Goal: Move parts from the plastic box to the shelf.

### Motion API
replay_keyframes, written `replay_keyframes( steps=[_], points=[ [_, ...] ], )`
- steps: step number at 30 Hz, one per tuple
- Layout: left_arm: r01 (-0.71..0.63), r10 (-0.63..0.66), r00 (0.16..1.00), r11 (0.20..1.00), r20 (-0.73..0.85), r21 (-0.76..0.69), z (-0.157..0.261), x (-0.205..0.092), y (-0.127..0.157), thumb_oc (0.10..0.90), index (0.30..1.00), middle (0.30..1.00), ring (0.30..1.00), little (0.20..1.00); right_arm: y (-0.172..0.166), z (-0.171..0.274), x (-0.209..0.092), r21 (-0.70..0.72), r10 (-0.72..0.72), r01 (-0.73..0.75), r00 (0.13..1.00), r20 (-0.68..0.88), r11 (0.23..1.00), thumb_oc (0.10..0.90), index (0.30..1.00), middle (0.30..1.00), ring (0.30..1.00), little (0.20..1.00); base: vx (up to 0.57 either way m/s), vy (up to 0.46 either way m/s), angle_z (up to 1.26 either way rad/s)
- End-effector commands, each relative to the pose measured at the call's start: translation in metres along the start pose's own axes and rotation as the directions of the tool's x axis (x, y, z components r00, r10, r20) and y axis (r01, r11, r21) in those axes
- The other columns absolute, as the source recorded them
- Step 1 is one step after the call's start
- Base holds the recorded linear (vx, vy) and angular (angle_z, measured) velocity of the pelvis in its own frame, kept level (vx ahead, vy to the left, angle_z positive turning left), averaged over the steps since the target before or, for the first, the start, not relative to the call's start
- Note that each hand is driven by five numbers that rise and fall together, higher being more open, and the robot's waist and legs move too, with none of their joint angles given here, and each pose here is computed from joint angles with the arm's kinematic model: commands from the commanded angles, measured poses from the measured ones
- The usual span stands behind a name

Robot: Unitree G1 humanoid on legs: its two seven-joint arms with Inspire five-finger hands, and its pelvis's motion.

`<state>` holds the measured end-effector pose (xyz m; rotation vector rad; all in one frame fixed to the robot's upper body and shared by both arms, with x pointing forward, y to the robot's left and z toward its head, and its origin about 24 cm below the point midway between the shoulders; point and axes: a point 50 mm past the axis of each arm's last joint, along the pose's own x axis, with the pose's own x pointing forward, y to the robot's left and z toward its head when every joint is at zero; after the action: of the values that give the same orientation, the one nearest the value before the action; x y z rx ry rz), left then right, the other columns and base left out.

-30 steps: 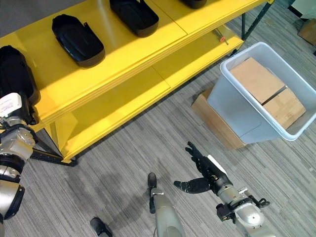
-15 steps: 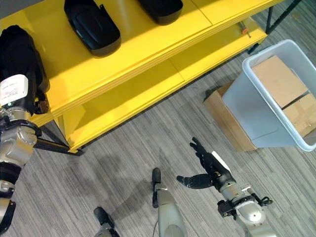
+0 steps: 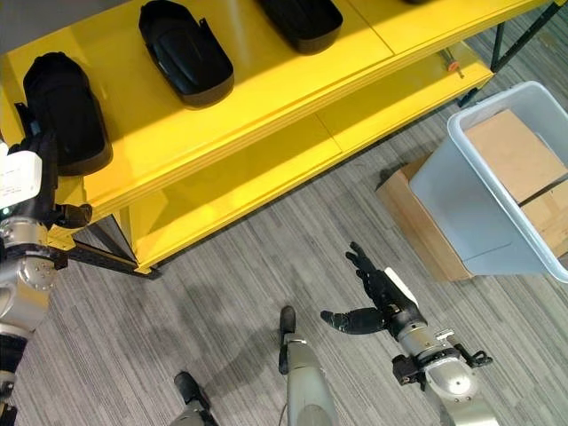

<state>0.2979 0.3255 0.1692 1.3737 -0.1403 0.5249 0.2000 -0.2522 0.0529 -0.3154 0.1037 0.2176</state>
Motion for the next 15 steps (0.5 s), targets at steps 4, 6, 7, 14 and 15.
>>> replay_keyframes(
  steps=[4,6,7,14,15],
  points=[
    [-0.286,0.29,0.948,0.957,0.129,-0.042,0.019,0.007,0.058,0.9,1.0,1.0,1.0,1.0,-0.011,0.033,0.0,-0.076,-0.035,0.049,0.984,0.172,0.996,0.9,1.0,1.0,1.0,1.0,0.0,0.008,0.03],
    [-0.271,0.278,0.95,0.96,0.138,-0.069,0.019,-0.001,0.055,0.9,1.0,1.0,1.0,1.0,-0.01,0.033,0.0,-0.076,-0.032,0.045,0.985,0.169,0.996,0.9,1.0,1.0,1.0,1.0,0.0,0.0,0.0],
    [-0.271,0.278,0.951,0.96,0.137,-0.069,0.018,-0.002,0.055,0.9,1.0,1.0,1.0,1.0,-0.01,0.032,0.0,-0.077,-0.031,0.044,0.985,0.169,0.996,0.9,1.0,1.0,1.0,1.0,0.0,0.0,0.0],
    [-0.242,0.274,0.95,0.949,0.149,-0.203,0.031,-0.023,0.036,0.9,1.0,1.0,1.0,1.0,-0.009,0.033,0.0,-0.084,-0.023,0.038,0.984,0.174,0.996,0.9,1.0,1.0,1.0,1.0,0.0,0.006,0.06],
    [-0.237,0.269,0.952,0.95,0.145,-0.205,0.031,-0.024,0.033,0.9,1.0,1.0,1.0,1.0,-0.008,0.033,0.0,-0.085,-0.02,0.035,0.984,0.176,0.996,0.9,1.0,1.0,1.0,1.0,-0.01,0.001,0.08]
  ],
)
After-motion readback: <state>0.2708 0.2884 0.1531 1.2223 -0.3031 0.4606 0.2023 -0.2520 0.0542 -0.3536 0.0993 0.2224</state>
